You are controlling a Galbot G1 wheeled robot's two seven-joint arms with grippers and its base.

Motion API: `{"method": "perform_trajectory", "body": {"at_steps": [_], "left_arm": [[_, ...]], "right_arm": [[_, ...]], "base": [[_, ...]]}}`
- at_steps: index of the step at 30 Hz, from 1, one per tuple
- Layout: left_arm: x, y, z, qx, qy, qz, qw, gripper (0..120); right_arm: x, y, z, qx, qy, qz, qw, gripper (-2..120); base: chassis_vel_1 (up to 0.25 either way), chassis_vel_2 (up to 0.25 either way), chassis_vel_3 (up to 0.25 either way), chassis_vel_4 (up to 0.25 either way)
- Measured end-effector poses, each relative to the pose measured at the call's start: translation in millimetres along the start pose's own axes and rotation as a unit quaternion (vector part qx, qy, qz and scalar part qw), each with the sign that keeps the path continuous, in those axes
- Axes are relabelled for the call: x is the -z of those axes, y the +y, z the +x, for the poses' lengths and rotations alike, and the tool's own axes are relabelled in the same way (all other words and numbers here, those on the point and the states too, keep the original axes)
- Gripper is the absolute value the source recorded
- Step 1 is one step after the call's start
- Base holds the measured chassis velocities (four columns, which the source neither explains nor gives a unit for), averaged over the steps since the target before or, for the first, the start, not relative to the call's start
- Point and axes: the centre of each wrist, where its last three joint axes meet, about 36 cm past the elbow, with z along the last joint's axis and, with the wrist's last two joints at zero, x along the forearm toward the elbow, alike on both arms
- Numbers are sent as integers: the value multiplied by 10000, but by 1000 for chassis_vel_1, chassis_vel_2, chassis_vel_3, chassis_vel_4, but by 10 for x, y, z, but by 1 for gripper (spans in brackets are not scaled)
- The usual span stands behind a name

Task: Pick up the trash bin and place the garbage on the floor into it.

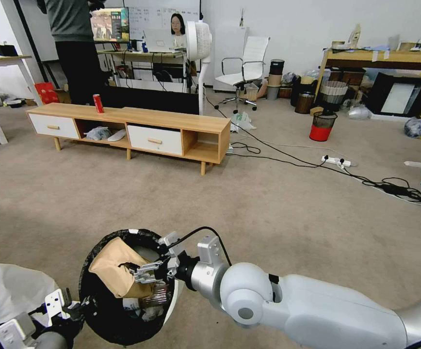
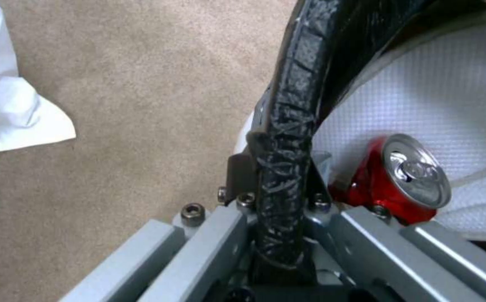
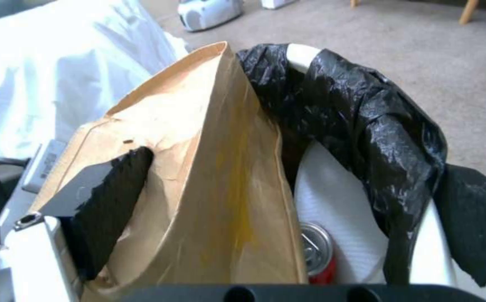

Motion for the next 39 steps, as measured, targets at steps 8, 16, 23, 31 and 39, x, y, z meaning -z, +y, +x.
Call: {"method": "perform_trajectory", "body": {"at_steps": [8, 16, 23, 31, 39], "left_arm": [[7, -4, -9, -11, -15, 5, 10000, 0], [1, -2, -41, -48, 6, 15, 10000, 0], [-4, -13, -73, -83, 15, 33, 10000, 0], [0, -16, -79, -100, 16, 30, 9999, 0], [6, -18, -75, -128, 9, 35, 9999, 0]], "right_arm": [[-86, -16, 13, 33, 76, -137, 9999, 99], [-250, -40, 41, 48, 214, -352, 9991, 98], [-286, -61, 89, 18, 267, -486, 9985, 98], [-324, -70, 148, -86, 367, -454, 9983, 99], [-345, -61, 218, -220, 464, -344, 9981, 99]], "base": [[0, 0, 0, 0], [0, 0, 0, 0], [0, 0, 0, 0], [0, 0, 0, 0], [0, 0, 0, 0]]}}
